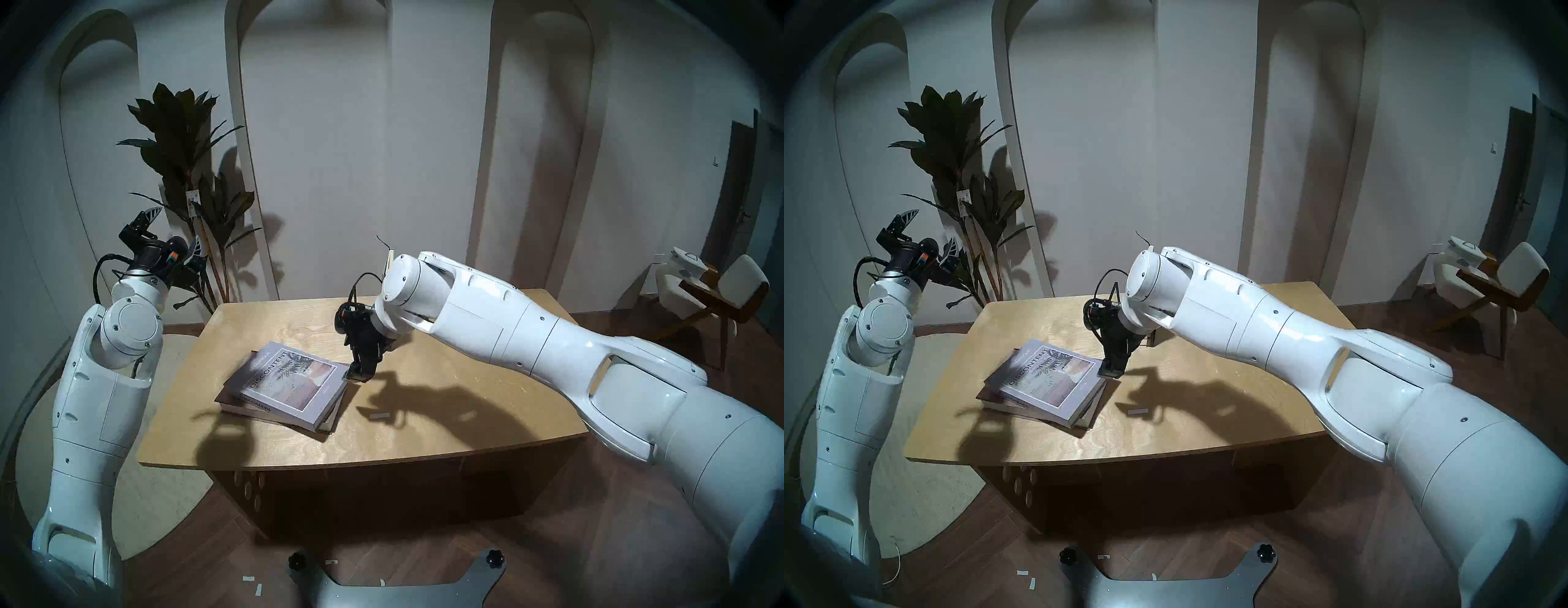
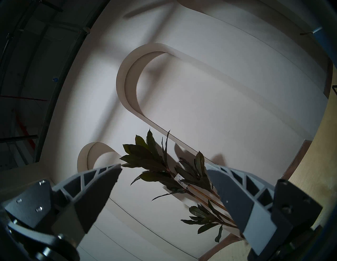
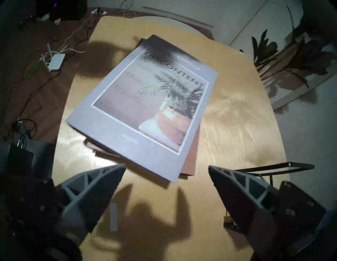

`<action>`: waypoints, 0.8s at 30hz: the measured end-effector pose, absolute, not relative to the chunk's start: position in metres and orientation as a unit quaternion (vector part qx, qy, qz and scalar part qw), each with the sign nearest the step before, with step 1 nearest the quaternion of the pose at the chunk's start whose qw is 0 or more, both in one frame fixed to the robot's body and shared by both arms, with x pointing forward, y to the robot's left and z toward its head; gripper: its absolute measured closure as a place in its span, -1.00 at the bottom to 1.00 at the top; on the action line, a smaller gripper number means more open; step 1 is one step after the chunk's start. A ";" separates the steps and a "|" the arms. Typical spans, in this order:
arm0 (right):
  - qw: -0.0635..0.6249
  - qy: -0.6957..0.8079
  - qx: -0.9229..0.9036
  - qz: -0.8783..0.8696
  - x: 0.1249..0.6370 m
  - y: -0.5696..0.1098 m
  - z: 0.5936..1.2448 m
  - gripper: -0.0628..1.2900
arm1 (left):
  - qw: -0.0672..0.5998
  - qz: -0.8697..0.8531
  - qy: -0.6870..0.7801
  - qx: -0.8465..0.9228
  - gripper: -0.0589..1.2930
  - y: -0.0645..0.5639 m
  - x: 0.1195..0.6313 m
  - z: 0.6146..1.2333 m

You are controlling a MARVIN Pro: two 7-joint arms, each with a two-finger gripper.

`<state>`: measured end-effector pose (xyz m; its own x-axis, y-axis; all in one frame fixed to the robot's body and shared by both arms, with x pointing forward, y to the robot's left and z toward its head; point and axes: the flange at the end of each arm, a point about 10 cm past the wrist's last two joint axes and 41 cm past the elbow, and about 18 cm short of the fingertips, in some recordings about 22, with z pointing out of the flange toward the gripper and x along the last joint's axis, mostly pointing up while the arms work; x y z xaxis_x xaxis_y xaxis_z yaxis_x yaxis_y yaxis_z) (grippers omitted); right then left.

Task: Stack the books into one stack

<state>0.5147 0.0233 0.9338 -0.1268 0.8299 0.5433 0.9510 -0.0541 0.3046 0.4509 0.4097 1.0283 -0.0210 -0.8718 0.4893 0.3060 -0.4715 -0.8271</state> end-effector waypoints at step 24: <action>0.017 -0.504 -0.640 -0.579 0.544 -0.056 1.027 -0.88 | 0.443 -0.665 0.262 -0.542 -0.90 0.410 0.451 1.028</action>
<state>0.5437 -0.0563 1.0272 -0.1801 0.6253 0.7594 0.6658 -0.4908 0.5620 0.4509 0.4098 1.0278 -0.0210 -0.8723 0.4885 0.3052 -0.4709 -0.8278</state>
